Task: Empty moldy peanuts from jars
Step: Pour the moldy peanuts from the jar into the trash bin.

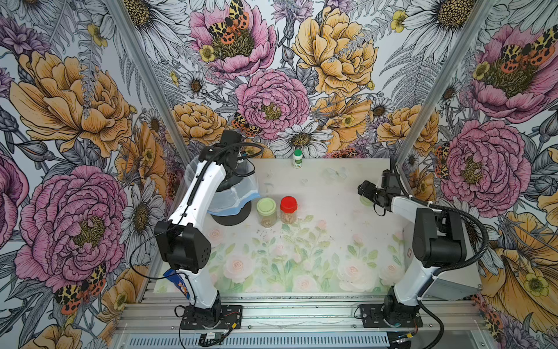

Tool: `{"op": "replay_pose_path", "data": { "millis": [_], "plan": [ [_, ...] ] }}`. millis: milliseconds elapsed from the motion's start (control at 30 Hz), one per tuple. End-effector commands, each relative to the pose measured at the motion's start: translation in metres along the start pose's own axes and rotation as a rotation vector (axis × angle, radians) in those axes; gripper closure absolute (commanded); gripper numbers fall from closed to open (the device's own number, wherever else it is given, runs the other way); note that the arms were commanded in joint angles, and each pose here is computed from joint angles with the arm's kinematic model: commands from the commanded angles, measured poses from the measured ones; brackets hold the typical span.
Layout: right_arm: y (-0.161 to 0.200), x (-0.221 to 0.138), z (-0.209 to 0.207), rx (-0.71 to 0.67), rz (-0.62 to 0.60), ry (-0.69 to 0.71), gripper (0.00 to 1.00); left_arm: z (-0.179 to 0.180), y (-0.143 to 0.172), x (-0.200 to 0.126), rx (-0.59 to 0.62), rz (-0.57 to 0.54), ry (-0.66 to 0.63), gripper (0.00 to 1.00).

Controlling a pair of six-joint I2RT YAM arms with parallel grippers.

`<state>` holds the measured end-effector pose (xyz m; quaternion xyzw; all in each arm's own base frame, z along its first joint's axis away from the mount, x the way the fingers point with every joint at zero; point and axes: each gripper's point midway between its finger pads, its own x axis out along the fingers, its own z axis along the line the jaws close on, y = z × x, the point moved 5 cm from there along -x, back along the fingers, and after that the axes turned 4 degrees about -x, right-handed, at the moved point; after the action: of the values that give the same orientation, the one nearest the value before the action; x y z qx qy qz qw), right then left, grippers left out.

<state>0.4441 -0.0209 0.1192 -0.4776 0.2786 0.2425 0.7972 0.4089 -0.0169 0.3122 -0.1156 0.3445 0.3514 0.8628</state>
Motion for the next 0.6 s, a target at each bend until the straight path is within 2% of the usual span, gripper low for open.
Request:
{"op": "replay_pose_path", "data": {
  "millis": [0,133,300,400,500,567],
  "plan": [
    [-0.006,-0.002,0.008,-0.043,-0.027,-0.014,0.12,0.027,0.026,0.002,-0.168,0.007,-0.026,0.81],
    [-0.01,-0.002,0.009,-0.049,-0.038,-0.016,0.12,0.02,0.023,0.0,-0.133,0.018,-0.033,0.81],
    [-0.008,-0.002,0.011,-0.051,-0.039,-0.023,0.12,0.035,0.038,-0.004,-0.181,0.02,-0.052,0.8],
    [-0.01,0.0,0.011,-0.049,-0.038,-0.029,0.12,0.019,0.018,-0.009,-0.08,0.0,-0.044,0.81],
    [-0.009,-0.002,0.012,-0.055,-0.036,-0.024,0.12,0.038,0.035,-0.008,-0.184,0.013,-0.063,0.81],
    [-0.009,-0.006,0.011,-0.063,-0.049,-0.013,0.12,0.036,0.041,-0.008,-0.201,-0.002,-0.043,0.81]
  ]
}}
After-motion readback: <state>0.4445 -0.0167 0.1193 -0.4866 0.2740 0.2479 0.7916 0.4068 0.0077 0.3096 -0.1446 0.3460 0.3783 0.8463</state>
